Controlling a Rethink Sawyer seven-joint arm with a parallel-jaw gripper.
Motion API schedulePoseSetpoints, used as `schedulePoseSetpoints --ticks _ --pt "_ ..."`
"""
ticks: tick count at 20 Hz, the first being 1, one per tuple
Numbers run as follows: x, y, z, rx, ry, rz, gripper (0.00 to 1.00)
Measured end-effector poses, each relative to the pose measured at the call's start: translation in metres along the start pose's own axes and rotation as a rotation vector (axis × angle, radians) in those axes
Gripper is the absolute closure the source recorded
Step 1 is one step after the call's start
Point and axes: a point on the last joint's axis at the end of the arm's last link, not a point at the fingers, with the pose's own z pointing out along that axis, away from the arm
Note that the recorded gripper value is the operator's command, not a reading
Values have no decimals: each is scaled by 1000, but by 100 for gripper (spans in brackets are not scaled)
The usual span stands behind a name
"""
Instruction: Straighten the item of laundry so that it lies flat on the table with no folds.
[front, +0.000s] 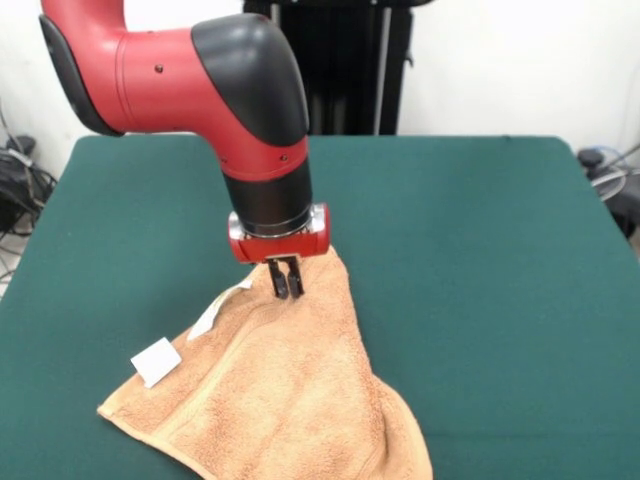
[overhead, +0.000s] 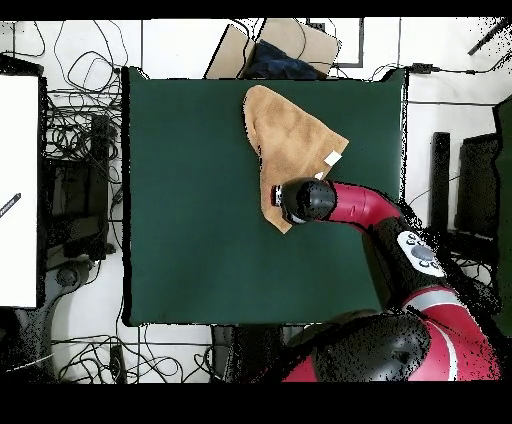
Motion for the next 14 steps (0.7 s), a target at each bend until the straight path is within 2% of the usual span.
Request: schedulePoseSetpoints --ticks 10,11,14 --pt "0 0 1 0 -2 0 100" --pt "0 0 1 0 -2 0 0" --pt "0 1 1 -1 -1 0 0"
